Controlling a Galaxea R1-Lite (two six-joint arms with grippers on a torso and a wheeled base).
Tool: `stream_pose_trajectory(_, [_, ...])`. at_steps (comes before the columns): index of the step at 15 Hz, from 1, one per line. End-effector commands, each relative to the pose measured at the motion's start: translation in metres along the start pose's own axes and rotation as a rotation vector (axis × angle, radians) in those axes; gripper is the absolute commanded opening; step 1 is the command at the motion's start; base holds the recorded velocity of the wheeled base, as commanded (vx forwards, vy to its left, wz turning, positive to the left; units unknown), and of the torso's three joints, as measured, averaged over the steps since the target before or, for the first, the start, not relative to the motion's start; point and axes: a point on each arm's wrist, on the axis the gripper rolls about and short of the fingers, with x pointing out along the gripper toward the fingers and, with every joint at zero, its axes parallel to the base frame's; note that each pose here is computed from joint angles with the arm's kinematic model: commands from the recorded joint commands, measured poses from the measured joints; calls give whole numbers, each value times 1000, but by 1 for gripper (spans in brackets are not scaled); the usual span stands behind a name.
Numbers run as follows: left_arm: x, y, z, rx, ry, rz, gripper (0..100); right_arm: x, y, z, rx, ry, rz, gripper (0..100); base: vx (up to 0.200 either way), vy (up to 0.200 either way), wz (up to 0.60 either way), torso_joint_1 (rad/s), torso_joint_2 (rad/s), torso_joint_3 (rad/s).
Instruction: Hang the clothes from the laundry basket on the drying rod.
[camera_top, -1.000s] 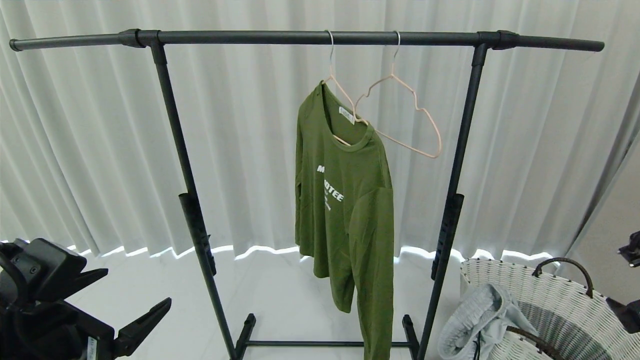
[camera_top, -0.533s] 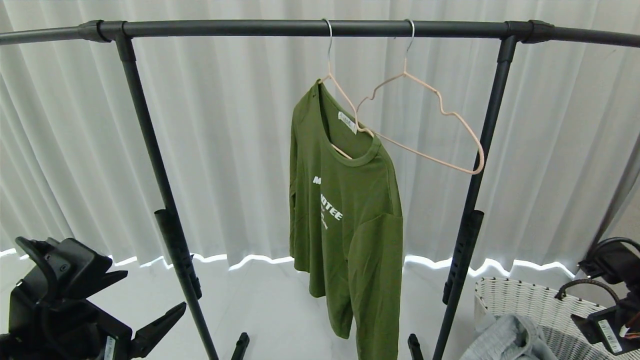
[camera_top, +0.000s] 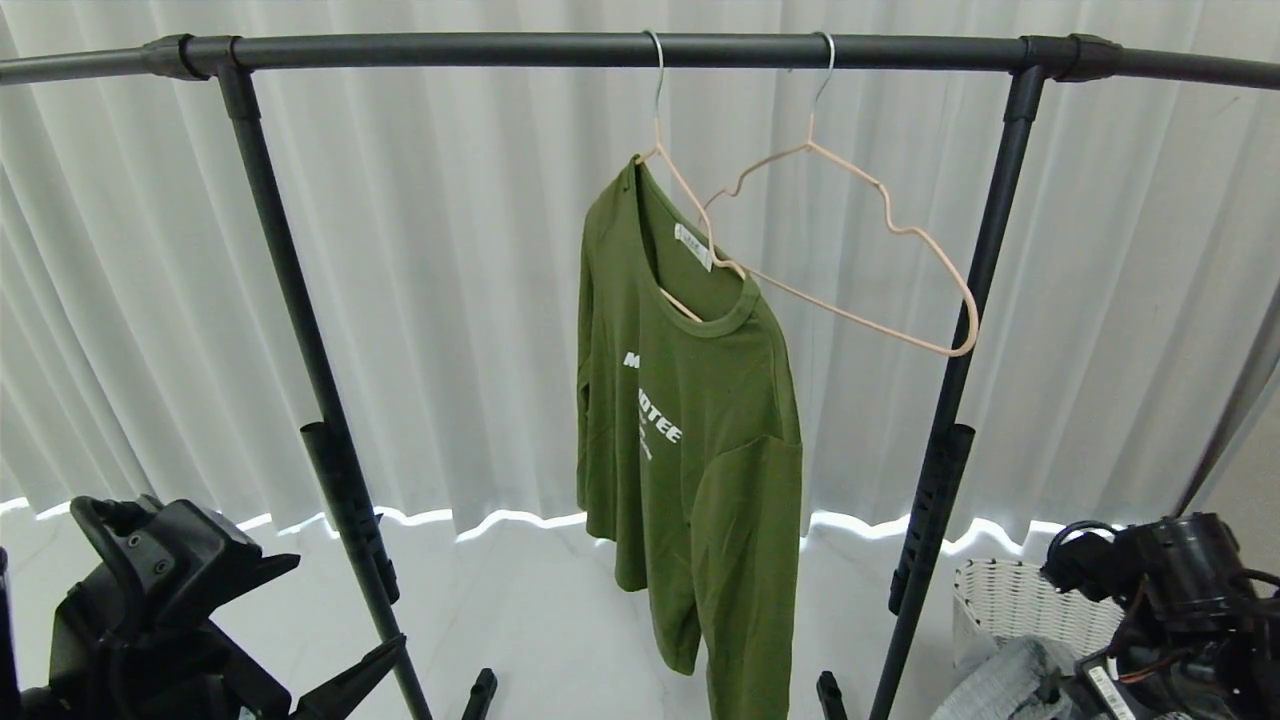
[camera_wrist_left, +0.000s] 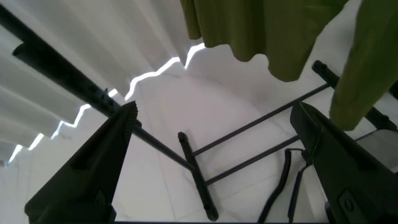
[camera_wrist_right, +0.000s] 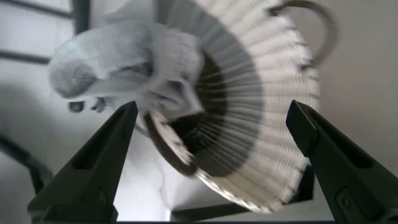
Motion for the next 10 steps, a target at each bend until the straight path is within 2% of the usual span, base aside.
stream_pose_trajectory(1, [-2,-1,1,6,-13,-5,100,51,16,-8,-56,155,61,100,0,0,0,0,0,0])
stream_pose_trajectory(5, [-2,-1,1,7,-13,-5,100,83,7,9,-7,157,17,100,0,0,0,0,0,0])
stream_pose_trajectory(9, [-1,-5,-1,16,-5,-30,100,87,6,13,8,119,4,100,0,0,0,0,0,0])
stream_pose_trajectory(10, [-1,-5,-2,16,-4,-32,100,87,5,12,10,121,1,0,0,0,0,0,0,0])
